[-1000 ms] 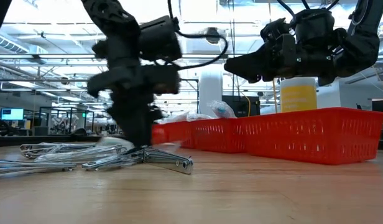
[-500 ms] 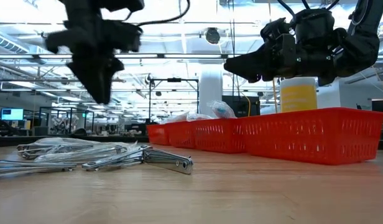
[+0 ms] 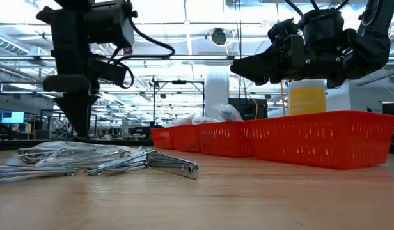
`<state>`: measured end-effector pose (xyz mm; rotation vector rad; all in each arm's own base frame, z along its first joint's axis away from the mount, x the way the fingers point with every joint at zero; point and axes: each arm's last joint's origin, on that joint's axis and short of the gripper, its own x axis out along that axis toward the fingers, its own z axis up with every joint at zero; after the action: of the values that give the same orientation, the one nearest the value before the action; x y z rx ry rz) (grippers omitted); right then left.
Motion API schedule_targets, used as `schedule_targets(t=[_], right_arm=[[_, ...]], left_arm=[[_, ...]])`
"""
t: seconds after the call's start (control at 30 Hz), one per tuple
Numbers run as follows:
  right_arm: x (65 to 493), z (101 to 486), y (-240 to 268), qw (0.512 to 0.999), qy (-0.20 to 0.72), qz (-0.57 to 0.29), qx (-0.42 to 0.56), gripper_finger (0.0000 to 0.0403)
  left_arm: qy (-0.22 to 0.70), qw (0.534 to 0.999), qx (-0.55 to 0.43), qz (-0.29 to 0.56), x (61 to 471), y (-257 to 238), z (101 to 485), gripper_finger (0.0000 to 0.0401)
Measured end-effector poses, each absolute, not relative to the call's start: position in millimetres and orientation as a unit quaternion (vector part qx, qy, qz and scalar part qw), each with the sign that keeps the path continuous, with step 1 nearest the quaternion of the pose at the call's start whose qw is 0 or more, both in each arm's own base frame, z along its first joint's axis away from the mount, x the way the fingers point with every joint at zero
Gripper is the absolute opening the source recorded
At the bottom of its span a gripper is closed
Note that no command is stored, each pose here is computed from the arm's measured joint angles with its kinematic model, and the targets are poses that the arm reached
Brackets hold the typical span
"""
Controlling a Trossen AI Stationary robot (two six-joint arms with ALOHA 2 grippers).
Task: Pick & Place Travel size toiletries
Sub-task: Put the blue toothbrush into the bottom middle red bin
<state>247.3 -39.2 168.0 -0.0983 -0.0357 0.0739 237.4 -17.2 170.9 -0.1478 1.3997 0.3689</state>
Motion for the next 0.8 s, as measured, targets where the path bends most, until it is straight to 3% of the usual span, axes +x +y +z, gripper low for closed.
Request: schedule_targets(t=[0.37,0.8], right_arm=[[247.2,167.9,-39.9,0.998,-0.017,0.035,-0.049,0.0167],[247.2,167.9,-39.9,0.998,-0.017,0.034,-0.049,0.0167]], left_arm=[[0.666,0.738,0.002,0.109,227.5,-19.7,157.9,0.012],[0.645,0.763,-0.005,0.042,220.0,-18.0,130.2,0.012]])
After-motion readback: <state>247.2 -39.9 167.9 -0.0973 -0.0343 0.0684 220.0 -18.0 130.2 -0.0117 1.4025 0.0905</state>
